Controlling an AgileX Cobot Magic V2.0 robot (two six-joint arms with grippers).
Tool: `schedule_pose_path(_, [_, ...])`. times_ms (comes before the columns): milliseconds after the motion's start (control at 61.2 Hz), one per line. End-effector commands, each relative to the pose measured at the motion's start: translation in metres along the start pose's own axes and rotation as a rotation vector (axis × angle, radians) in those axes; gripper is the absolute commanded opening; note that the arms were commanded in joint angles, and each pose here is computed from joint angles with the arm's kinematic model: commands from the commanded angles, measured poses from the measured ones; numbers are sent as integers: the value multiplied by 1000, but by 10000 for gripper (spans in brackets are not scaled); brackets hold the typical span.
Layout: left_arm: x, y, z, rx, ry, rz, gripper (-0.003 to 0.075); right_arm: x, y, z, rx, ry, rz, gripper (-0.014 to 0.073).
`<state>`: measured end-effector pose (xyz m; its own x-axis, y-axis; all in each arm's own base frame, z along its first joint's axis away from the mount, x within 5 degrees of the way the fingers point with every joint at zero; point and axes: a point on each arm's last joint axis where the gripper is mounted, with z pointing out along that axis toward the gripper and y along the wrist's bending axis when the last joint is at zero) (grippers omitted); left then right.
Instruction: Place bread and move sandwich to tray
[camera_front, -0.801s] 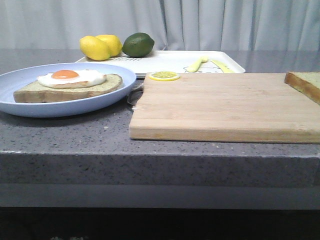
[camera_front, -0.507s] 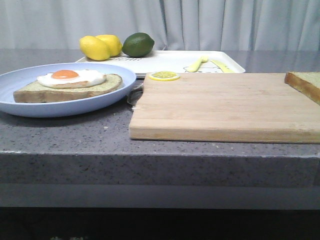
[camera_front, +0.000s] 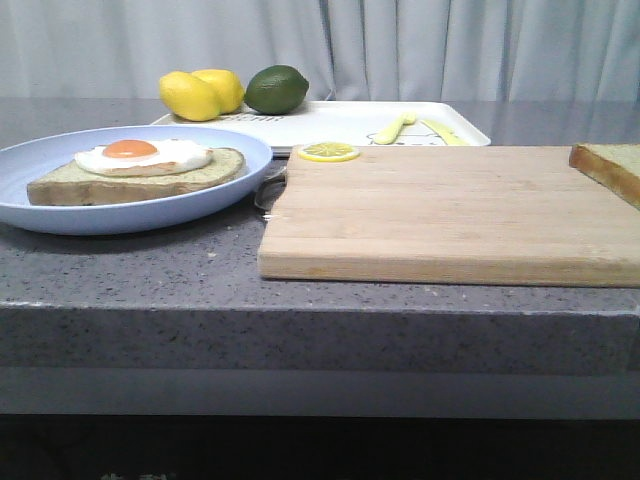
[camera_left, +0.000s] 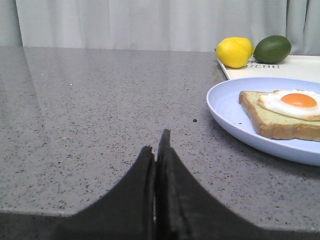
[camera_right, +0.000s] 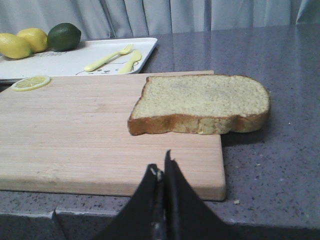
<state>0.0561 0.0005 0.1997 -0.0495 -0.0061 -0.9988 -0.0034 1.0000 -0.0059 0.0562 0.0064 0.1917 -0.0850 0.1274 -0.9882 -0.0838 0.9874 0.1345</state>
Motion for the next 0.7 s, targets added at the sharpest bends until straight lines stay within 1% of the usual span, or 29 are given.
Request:
schedule_pose_path(0, [-9,0,-2,2,-112,12,-20,-8,-1,-2,8,-92,0,-60])
schedule_pose_path(163, [-10,0,-2,3,-123,12,-20,-8,-1,-2,8,-92,0,-60])
schedule_pose_path(278, [-13,-1,-3,6,-157,10,-20,-9,-1,-2,8,-102,0,-60])
schedule_pose_path(409, [-20,-1,-4,16,-230,-98,-20,-11,0,-2,9,-116,1,-60])
schedule_pose_path(458, [-23,0,-5,17,-246,-104,-20,-16,0,-3,6,-128,2,-60])
schedule_pose_path(540, [-35,-1,-8,19,-277,-106,-20,-28,2,-7,0,-156,1,-60])
schedule_pose_path(687, [-71,-1,-20,25,-347,-105,-20,-59,7,-17,-17,-228,-2,-60])
